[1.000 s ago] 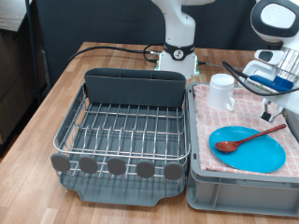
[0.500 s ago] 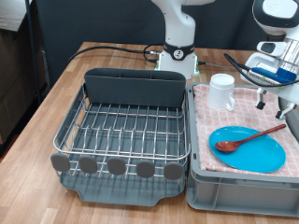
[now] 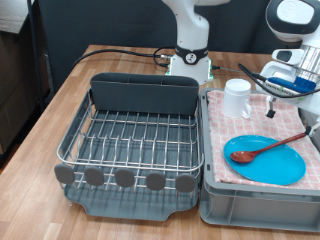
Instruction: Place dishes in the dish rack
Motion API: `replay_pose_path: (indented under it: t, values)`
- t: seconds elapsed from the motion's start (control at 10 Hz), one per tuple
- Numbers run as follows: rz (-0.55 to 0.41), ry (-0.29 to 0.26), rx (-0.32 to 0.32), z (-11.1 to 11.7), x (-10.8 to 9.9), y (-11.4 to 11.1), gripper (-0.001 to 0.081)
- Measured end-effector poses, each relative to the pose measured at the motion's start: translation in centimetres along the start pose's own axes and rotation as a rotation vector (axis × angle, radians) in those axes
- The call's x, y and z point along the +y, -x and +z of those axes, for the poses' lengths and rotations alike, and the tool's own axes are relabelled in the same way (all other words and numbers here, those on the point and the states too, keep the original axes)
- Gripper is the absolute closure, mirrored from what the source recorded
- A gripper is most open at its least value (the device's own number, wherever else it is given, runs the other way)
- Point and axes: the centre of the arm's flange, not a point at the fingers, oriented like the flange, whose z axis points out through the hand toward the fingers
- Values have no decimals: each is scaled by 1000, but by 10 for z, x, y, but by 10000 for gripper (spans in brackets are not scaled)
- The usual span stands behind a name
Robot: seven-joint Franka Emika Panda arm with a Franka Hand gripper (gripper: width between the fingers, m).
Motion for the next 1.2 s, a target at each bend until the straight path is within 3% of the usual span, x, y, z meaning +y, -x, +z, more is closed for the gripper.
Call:
replay_pose_path:
  t: [0.8,1.1,1.2]
  values:
    - [-40,21,-42,53,19,1,3]
    - [-50,19,-38,62,23,2,3]
    - [-53,18,-36,62,23,2,89]
